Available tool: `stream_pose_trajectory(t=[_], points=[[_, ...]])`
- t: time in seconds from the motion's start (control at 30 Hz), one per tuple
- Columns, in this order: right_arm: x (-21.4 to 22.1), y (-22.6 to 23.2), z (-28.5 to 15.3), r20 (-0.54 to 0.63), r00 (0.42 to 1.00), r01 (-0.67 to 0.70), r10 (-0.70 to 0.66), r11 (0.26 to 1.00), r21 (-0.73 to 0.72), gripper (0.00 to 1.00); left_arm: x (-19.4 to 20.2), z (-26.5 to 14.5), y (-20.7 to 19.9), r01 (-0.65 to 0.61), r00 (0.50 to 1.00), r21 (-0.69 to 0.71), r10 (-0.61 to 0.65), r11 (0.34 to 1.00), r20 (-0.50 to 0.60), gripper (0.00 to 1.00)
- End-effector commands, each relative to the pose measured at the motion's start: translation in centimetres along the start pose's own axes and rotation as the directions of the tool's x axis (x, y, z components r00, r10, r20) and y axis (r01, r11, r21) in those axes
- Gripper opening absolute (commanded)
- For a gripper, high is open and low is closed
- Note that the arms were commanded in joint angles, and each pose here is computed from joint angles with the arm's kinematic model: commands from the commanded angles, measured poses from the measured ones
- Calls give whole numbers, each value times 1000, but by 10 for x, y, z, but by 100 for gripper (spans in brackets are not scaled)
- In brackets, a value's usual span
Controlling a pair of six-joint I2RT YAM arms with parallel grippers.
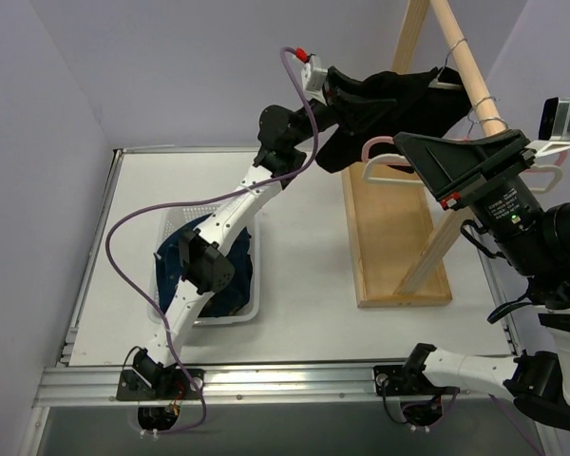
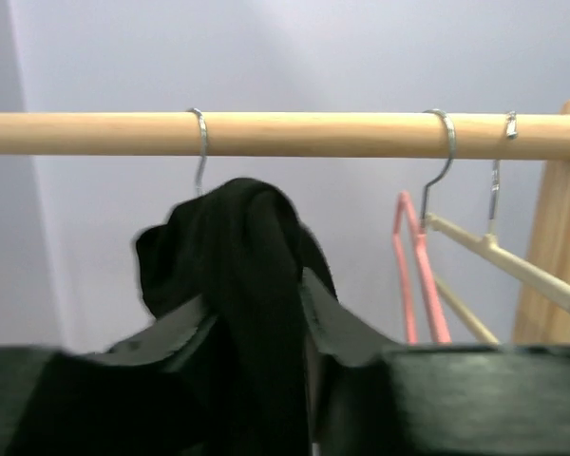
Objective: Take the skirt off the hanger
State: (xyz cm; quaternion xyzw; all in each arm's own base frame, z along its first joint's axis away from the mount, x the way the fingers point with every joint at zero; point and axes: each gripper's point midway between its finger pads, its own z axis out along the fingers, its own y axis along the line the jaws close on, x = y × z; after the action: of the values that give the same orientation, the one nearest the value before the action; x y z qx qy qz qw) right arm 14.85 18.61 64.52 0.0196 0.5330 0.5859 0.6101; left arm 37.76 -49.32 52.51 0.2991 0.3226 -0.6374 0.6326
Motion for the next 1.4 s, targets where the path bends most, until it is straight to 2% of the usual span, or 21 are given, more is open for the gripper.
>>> stream_pose_trajectory(t=[0.0, 0.07, 0.3, 0.4, 0.5, 0.53, 0.67, 0.9, 1.3, 1.33, 1.37], points=[[-19, 16, 0, 68, 997, -17, 21, 998, -57, 0, 16, 5, 12, 10, 999, -89, -14, 996, -46, 31], [-19, 17, 2, 68, 997, -19, 23, 998, -62, 0, 22, 6, 14, 9, 998, -118, -17, 993, -68, 3], [-21, 20, 5, 73, 997, -10, 15, 997, -72, 0, 17, 5, 17, 40, 995, -178, -55, 983, -79, 2], [-20, 18, 5, 74, 997, -9, 14, 998, -66, 0, 6, 4, 24, 71, 996, -223, -80, 972, -34, 2], [-22, 17, 3, 81, 997, -7, 11, 998, -59, 0, -10, 2, 26, 148, 988, -214, -136, 965, 70, 2], [-22, 17, 3, 81, 997, -4, 8, 998, -59, 0, -10, 0, 27, 207, 977, -211, -190, 955, 99, 2], [-28, 21, 0, 91, 996, -5, 11, 998, -64, 0, -40, 1, 19, 263, 947, -144, -226, 954, 229, 2], [-32, 25, -3, 95, 995, -10, 17, 997, -73, 0, -72, -5, 14, 302, 908, -78, -262, 950, 327, 2], [-31, 20, -1, 95, 995, 6, -1, 999, -50, 0, -95, -9, -1, 275, 921, -27, -256, 961, 293, 2], [-30, 19, -1, 93, 996, 9, -5, 999, -45, 0, -84, -12, 4, 288, 924, -46, -265, 957, 276, 2], [-31, 18, -1, 95, 995, 10, -7, 999, -40, 0, -95, -14, -1, 279, 926, -48, -255, 959, 278, 2]])
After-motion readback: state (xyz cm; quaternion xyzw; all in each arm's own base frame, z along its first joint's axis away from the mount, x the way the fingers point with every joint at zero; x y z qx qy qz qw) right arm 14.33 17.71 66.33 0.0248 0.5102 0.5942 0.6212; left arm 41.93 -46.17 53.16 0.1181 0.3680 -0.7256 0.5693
